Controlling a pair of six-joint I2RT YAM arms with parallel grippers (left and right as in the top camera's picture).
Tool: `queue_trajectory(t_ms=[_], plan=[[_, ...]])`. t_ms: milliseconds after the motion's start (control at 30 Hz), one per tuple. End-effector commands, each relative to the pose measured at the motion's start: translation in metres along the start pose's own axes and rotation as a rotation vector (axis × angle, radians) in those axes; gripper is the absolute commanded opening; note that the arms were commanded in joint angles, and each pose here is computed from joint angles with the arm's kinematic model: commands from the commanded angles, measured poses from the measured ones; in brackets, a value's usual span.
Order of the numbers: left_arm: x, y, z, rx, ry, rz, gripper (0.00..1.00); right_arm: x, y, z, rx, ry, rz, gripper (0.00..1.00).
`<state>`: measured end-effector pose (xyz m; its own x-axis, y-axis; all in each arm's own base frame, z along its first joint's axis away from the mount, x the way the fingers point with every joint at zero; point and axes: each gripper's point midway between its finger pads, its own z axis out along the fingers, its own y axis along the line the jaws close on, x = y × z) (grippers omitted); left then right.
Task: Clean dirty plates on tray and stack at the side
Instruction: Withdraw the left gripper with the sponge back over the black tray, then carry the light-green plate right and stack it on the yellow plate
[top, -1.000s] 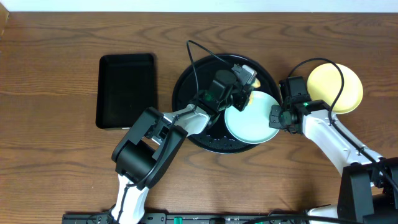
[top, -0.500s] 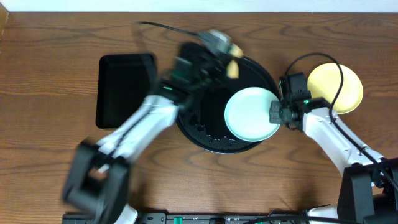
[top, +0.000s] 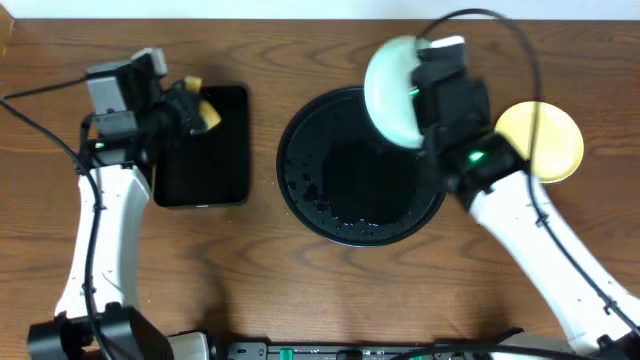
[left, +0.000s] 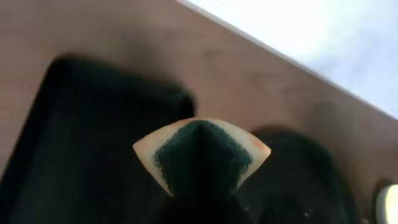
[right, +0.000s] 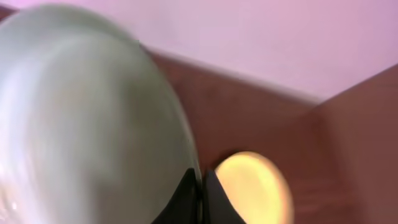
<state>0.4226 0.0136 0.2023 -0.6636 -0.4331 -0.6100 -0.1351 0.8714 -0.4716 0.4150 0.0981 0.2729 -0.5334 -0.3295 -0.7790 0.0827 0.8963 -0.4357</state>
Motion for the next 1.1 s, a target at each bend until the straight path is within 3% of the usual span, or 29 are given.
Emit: queue_trajectory(t_ms=[0,300,767,1067], plan=[[0.017,0.022,0.014,-0.033,0.086,-0.068,0.08,-0.02,-0.031,-0.038,0.373,-0.043,-0.208,0.01],[0.065,0.054,0.053,-0.095,0.276,-0.129,0.08,-0.026,0.014,-0.076,0.5,-0.115,-0.257,0.01],[0.071,0.067,0.058,-0.141,0.295,-0.084,0.08,-0.025,0.029,-0.082,0.48,-0.138,-0.257,0.01],[0.068,0.083,0.063,-0.211,0.277,-0.028,0.08,-0.008,0.052,-0.036,0.198,-0.081,-0.19,0.01]])
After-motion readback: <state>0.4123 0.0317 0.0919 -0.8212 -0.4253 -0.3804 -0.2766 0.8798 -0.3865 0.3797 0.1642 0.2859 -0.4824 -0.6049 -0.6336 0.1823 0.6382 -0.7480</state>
